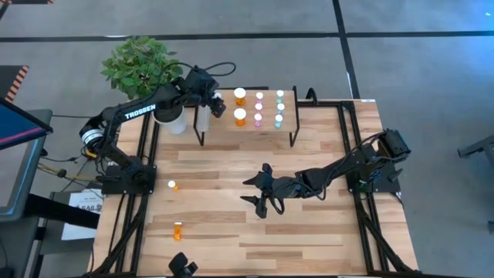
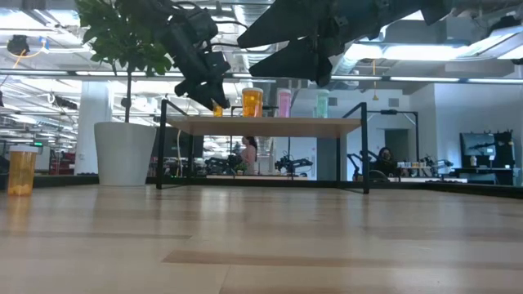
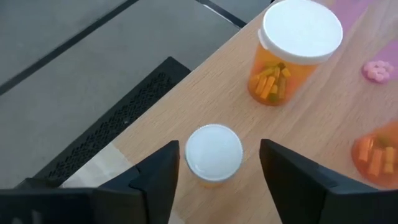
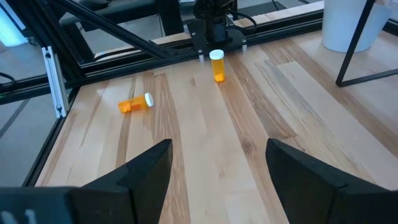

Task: Pick and place medicine bottles onto shelf by color
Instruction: Put the top small orange pill bottle on the shelf aligned with the other small orange pill bottle

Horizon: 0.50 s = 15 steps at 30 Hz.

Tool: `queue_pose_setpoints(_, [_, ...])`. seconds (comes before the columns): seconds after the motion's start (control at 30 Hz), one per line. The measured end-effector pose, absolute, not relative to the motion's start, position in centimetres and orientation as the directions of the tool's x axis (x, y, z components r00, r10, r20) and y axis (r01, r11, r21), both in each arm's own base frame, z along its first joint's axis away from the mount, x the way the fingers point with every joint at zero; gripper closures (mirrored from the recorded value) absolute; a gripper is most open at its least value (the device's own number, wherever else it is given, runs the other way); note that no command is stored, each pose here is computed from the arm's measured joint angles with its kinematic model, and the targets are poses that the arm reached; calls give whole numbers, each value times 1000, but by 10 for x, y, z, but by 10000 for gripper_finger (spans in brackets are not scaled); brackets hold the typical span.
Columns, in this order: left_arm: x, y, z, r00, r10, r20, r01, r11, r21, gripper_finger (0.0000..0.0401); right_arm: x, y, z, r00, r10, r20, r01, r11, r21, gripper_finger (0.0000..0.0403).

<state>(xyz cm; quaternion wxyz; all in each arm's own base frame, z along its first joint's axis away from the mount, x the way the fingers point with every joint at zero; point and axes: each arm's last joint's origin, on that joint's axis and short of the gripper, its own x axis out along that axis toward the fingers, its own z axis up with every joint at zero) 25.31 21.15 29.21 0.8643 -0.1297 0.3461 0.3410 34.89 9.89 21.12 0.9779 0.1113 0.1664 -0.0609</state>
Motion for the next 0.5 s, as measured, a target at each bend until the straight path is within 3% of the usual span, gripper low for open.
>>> queue_pose_setpoints(0.5, [229, 160, 342, 624, 482, -615, -603, 797, 12, 167, 349, 99, 211, 938, -82, -337, 156, 968, 199, 121])
